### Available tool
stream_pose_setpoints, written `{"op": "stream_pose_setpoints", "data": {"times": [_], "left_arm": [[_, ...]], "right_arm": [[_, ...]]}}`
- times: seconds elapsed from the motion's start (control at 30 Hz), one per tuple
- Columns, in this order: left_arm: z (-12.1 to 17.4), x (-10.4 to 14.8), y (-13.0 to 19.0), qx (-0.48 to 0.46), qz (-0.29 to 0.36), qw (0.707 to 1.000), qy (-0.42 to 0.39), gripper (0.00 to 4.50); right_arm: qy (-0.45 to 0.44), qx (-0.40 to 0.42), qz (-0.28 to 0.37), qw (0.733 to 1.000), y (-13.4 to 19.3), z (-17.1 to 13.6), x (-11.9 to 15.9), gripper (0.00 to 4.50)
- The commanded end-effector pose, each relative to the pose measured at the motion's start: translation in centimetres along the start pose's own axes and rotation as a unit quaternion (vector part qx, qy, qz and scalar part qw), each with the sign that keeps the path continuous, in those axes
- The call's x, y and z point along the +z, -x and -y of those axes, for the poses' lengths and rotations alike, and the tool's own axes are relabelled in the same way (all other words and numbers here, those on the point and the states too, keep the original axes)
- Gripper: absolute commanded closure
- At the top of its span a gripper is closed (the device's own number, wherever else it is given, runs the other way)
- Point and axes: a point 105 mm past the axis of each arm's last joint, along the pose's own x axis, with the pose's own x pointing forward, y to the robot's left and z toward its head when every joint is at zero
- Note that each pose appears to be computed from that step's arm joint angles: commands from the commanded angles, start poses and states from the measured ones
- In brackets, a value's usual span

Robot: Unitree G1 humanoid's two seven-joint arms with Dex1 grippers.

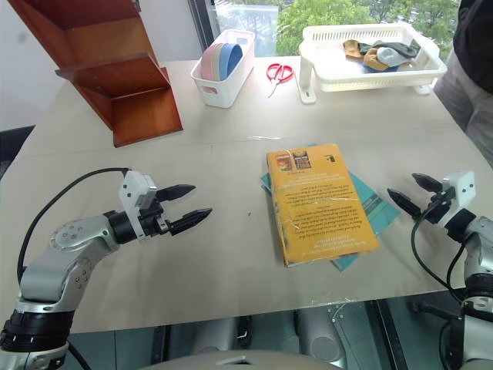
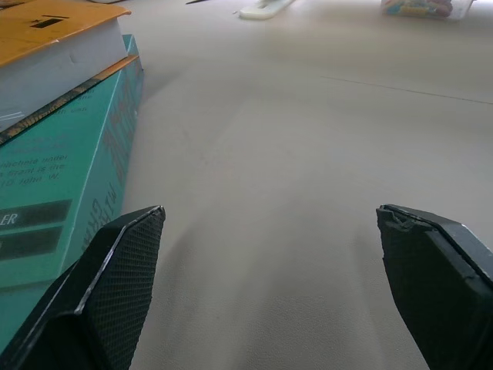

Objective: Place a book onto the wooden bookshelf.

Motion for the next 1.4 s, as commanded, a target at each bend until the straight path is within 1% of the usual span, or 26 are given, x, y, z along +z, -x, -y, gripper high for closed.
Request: {"op": "stream_pose_setpoints", "data": {"times": [0.03, 0.57, 0.63, 0.77, 0.9, 0.97, 1.03, 1.1, 1.17, 1.4], "left_arm": [[-0.1, 1.3, 0.3, 0.001, 0.013, 1.000, -0.023, 0.34], [-0.1, 1.3, 0.5, 0.002, 0.012, 1.000, -0.024, 0.34], [-0.4, 1.4, 0.6, 0.003, 0.003, 0.999, -0.037, 0.34], [-0.3, 2.6, 0.8, -0.018, 0.012, 0.998, -0.054, 0.34], [0.3, 5.0, 1.8, -0.068, 0.030, 0.995, -0.067, 0.34], [0.3, 6.0, 2.5, -0.088, 0.028, 0.993, -0.075, 0.34], [0.3, 6.9, 3.9, -0.114, 0.010, 0.990, -0.085, 0.34], [0.3, 7.3, 5.2, -0.130, -0.013, 0.987, -0.094, 0.34], [0.1, 7.8, 5.8, -0.132, -0.017, 0.986, -0.099, 0.34], [0.5, 8.2, 5.8, -0.130, -0.013, 0.986, -0.106, 0.34]], "right_arm": [[0.023, -0.001, 0.015, 1.000, 0.2, 0.8, 1.8, 0.00], [0.027, 0.002, 0.009, 1.000, 0.1, 0.7, 1.7, 0.00], [0.028, 0.000, 0.007, 1.000, 0.1, 0.7, 1.6, 0.00], [0.029, 0.001, 0.002, 1.000, 0.0, 0.5, 1.2, 0.00], [0.029, 0.014, -0.002, 0.999, -0.5, -0.2, 0.8, 0.00], [0.030, 0.028, -0.006, 0.999, -0.9, -0.9, 0.5, 0.00], [0.031, 0.045, -0.010, 0.998, -1.3, -1.8, 0.1, 0.00], [0.028, 0.058, -0.012, 0.998, -1.7, -2.6, -0.3, 0.00], [0.025, 0.068, -0.012, 0.997, -2.1, -3.3, -0.5, 0.00], [0.017, 0.107, 0.004, 0.994, -4.3, -5.9, -0.5, 0.00]]}}
